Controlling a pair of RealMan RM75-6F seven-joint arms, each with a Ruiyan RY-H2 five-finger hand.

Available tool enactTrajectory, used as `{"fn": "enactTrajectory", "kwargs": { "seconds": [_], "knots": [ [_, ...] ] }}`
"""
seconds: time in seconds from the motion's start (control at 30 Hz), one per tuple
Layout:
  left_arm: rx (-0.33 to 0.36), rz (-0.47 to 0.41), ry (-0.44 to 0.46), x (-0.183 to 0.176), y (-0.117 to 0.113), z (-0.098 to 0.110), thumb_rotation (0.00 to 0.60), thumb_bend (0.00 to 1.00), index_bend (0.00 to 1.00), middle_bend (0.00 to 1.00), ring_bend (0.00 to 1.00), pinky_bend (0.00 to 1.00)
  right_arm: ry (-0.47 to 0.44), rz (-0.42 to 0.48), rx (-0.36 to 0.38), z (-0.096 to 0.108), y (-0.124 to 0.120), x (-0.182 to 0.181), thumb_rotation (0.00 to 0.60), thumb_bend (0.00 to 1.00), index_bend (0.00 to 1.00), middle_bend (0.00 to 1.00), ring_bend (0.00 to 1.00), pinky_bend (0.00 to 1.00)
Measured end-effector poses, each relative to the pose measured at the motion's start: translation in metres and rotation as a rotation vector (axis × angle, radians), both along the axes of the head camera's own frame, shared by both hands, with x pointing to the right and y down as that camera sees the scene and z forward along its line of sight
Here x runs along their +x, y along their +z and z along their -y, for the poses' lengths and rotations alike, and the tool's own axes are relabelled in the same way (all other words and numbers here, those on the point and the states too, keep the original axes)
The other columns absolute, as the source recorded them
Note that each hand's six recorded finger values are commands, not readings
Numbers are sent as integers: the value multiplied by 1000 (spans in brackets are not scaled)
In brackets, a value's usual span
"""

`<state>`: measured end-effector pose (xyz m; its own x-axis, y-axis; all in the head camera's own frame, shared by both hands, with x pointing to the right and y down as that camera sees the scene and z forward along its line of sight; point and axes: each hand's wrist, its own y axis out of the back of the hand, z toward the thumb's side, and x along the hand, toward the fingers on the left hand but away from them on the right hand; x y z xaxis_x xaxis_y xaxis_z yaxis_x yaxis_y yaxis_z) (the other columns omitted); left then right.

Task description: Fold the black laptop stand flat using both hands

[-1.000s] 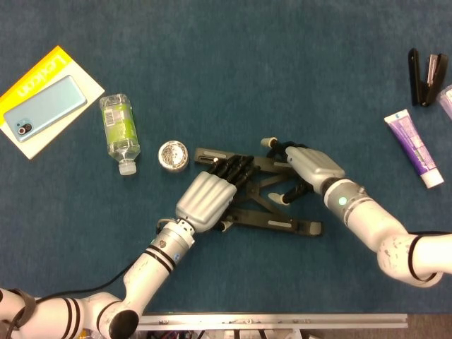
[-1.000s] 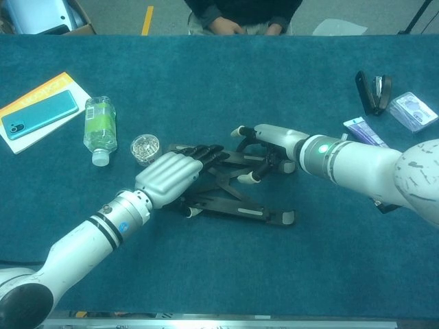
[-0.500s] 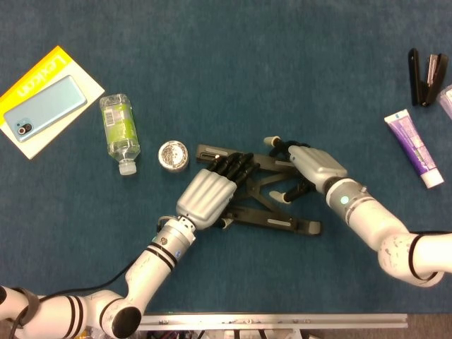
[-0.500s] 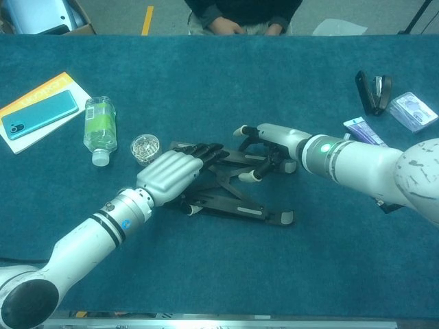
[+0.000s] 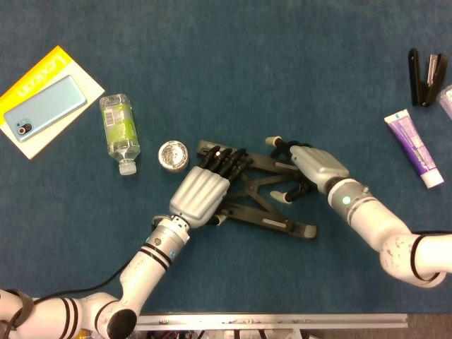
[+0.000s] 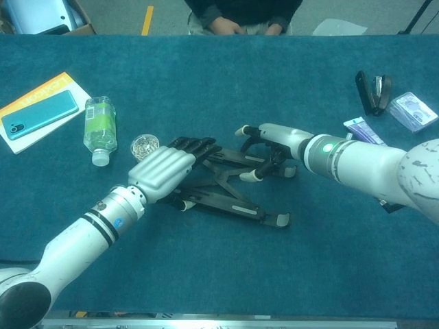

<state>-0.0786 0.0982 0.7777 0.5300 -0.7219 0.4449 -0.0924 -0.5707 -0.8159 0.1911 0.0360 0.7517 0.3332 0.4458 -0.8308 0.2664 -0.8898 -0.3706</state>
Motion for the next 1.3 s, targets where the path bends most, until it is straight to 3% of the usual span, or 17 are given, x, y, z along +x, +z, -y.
{"fn": "enactTrajectory", "kwargs": {
  "seconds": [0.9, 1.3],
  "knots": [
    [6, 2, 17, 18, 6, 2, 600, 315, 0, 0, 0, 0, 20, 62, -69, -15, -7, -7, 511, 241, 0, 223, 0, 33],
    [1, 64, 51, 15, 3, 4, 600, 315, 0, 0, 0, 0, 40, 92, 38, 12, -33, -1, 491, 242, 0, 203, 0, 33]
  ]
}}
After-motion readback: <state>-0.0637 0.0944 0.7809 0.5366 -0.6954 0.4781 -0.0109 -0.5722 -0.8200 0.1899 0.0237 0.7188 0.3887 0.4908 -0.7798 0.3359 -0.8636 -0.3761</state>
